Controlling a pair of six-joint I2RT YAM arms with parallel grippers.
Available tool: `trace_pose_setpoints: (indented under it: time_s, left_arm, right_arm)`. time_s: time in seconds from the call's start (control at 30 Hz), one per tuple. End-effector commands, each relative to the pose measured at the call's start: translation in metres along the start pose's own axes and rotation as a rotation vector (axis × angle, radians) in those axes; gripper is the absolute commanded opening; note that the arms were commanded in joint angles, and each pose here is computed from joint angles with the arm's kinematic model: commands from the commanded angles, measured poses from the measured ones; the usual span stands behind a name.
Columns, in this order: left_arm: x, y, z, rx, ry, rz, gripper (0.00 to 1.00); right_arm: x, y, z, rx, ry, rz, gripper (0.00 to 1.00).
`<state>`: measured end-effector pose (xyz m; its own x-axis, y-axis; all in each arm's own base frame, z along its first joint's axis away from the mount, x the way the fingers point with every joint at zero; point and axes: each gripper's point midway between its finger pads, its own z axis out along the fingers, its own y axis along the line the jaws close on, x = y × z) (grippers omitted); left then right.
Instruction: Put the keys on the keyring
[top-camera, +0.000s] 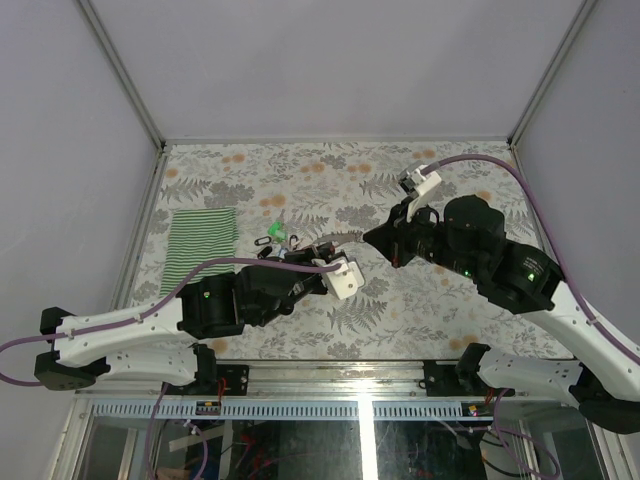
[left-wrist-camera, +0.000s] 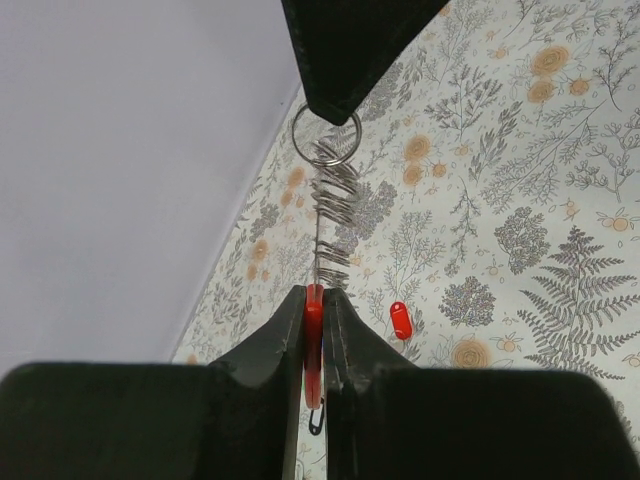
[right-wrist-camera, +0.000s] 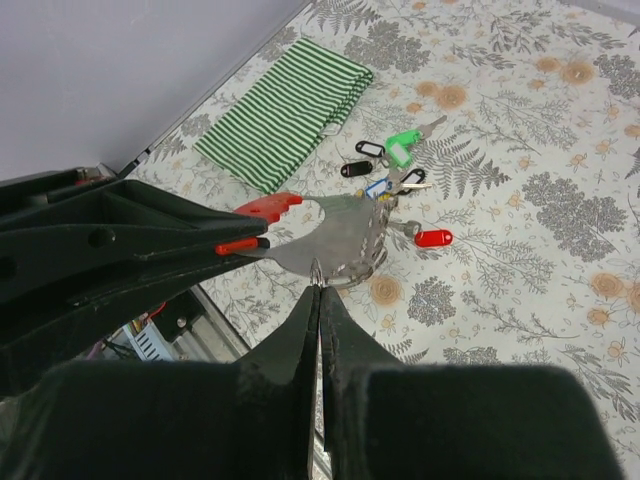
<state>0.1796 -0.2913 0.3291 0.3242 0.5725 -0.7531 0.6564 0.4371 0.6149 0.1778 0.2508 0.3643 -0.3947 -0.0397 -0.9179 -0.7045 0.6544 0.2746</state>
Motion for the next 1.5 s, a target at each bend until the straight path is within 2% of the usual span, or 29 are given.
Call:
trace_pose_setpoints:
  time_s: [0.0,0.27,0.5,0.7,0.87,1.0,1.2,1.47]
  left_arm:
    - [-0.015,0.012,-0.003,-0.023,-0.04,-0.01,0.0]
    - [-0.016,0.01,-0.004,-0.016,-0.042,-0.022,0.0]
    - [-0.026,0.006,0.0,-0.006,-0.076,-0.111,0.01]
    - [-0.044,0.007,-0.003,0.008,-0.153,-0.218,0.12]
    - [-0.061,0.011,-0.016,0.023,-0.258,-0.323,0.25]
    - [-0.077,0.015,-0.028,0.041,-0.351,-0.41,0.3]
    - [-0.102,0.028,-0.053,0.075,-0.494,-0.52,0.35]
    - [-0.139,0.036,-0.095,0.15,-0.791,-0.575,0.37]
  right_arm:
    - [-0.03,0.001,-0.007,0.02,-0.079,0.009,0.0]
    - [-0.027,0.001,-0.003,0.02,-0.08,0.015,0.0]
    - [-0.039,0.006,-0.005,-0.042,-0.236,-0.009,0.0]
    - [-0.043,0.01,-0.009,-0.094,-0.355,-0.04,0.0]
    - [-0.049,0.011,-0.023,-0.121,-0.471,-0.064,0.0]
    - [-0.057,0.015,-0.036,-0.153,-0.562,-0.087,0.0]
    - [-0.066,0.023,-0.061,-0.207,-0.688,-0.153,0.0]
    - [-0.078,0.064,-0.103,-0.416,-0.795,-0.322,0.0]
